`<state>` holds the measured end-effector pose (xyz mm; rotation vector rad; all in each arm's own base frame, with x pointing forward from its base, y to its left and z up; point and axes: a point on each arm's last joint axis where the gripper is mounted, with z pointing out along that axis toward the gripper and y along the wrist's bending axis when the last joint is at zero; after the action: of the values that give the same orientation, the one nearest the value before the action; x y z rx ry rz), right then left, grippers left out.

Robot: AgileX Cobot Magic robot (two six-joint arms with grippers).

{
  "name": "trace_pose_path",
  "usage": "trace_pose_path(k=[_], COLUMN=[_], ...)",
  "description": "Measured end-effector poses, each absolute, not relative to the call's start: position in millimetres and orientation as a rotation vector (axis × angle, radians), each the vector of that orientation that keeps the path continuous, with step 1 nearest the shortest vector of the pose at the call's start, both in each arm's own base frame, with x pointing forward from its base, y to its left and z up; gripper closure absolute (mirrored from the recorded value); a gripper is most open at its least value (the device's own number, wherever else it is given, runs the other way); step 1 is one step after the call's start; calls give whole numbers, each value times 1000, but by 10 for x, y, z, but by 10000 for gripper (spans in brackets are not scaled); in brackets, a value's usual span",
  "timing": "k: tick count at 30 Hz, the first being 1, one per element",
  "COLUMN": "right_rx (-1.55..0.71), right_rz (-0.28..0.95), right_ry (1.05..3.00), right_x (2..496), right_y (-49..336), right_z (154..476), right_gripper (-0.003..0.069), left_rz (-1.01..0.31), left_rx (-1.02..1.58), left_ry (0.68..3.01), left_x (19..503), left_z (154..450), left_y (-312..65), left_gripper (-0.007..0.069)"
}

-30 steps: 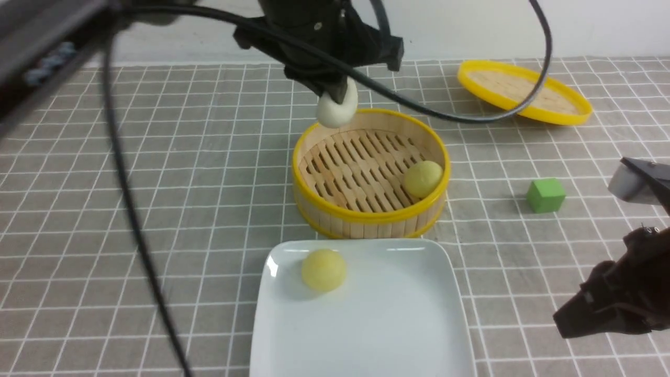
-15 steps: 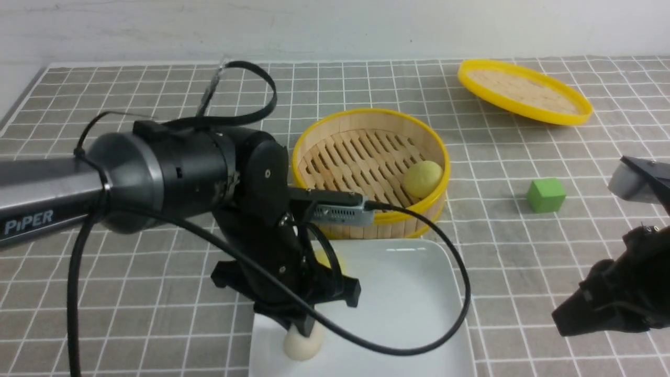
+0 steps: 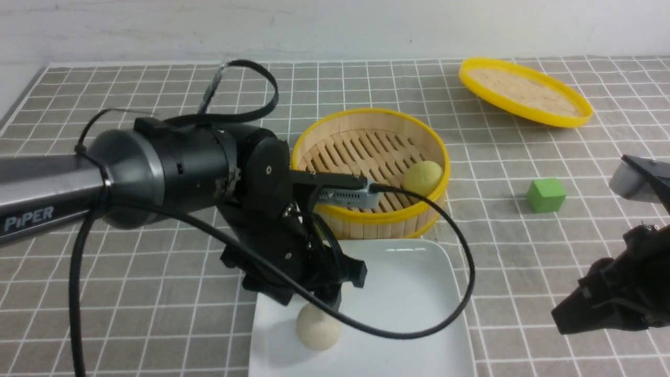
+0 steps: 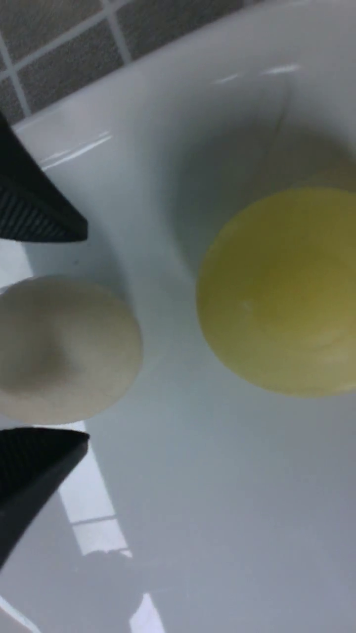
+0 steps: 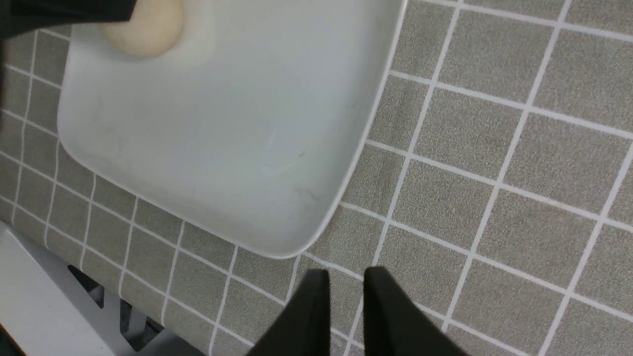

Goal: Put the steamed buns into the plate on the grey tablecloth.
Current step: 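Reach toward a bun in the bamboo steamer with the right gripper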

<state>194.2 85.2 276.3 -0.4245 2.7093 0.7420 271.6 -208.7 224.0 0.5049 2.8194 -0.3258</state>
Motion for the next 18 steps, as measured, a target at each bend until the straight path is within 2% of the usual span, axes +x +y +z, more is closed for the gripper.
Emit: trace_pose_path(k=[2,3,4,6,9,10,11,12,15,18], right_rx=[-422,-421,-421,-432,-460,-463,-467,-468,-483,-496], right_rz=[741,740,737,725,716,716,727,736,733,708], right_ry=[2708,2707,2701,2683,2650,2642,2649,2660,2695,2703], right_x=[1944,1945,1957,2012,2228,2235,2402,2509,2837,3183], right_y=[852,852,852,859,904,906,948,975,1085,1237], right_z=[2763,2764,2774,2847,3043,3069,3133,3162,3144,3056], right_gripper=[531,532,532,532,533,533,548,566,638,672], left_rz=[-299,-292,-255,-169,54,72,204,259,366,363], left_rx=[540,537,551,540,504,502,478,453,325,181], left_ry=[2717,2710,2649,2612,2572,2573,2559,2570,2633,2726], left_x=[2774,2777,2809,2832,2889,2893,2939,2969,3086,3169], left_z=[2505,2532,2730,2948,3208,3209,3252,3253,3231,3196], left_y=[-2079,-2075,-2050,-1986,-1839,-1825,-1708,-1628,-1297,-952], left_gripper=[52,50,43,61,176,201,322,410,585,613])
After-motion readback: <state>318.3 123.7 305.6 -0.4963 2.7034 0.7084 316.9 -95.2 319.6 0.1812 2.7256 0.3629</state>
